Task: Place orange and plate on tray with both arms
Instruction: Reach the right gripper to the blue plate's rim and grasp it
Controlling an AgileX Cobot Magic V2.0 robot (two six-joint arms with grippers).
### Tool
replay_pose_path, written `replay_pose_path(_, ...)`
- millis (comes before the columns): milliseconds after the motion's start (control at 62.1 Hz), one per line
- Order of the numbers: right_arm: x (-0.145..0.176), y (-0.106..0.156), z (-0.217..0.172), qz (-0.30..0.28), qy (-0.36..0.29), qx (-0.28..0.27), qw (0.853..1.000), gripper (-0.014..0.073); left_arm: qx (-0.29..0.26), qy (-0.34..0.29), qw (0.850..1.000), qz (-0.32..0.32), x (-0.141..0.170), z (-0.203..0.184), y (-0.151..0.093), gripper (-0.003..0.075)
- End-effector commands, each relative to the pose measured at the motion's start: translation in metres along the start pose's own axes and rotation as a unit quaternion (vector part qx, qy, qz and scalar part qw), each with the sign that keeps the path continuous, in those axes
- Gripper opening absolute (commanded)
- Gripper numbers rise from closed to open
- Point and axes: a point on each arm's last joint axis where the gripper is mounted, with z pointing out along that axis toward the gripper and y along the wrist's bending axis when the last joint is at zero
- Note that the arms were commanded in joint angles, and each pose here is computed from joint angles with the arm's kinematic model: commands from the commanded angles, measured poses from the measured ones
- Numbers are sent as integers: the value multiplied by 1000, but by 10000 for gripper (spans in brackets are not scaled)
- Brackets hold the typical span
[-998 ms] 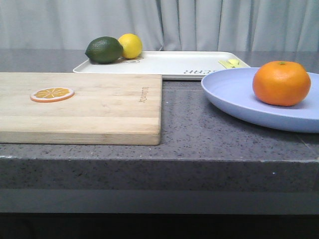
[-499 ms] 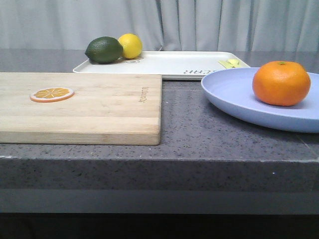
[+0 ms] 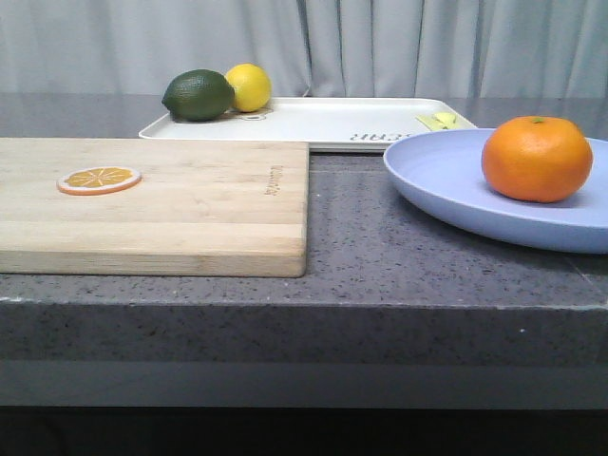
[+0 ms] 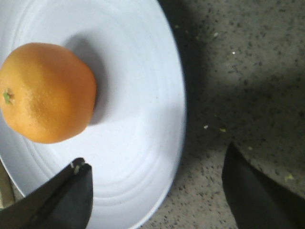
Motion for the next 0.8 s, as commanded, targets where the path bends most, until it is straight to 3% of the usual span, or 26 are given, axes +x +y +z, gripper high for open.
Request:
replay_pose_path(0,-9,6,-2,13,-23,-37,999,570,-3,-46,999,-5,-12,-5,1,670)
replay_pose_path(306,-19,-2,15,37,-16,-51,998,384,-4,-49,999,-5,-12,-5,1,670)
replay_pose_path(467,-21,-3,16,39,-26,-47,998,349,-4,-55,998,-5,-13,-5,1,670)
replay_pose_path(644,-22,-3,16,39,-31,-45,998,248,-4,-56,998,-5,-14,-5,1,670)
replay_pose_path(789,-23,-4,16,39,-36,-41,998,246,-4,-56,998,-5,-14,-5,1,670)
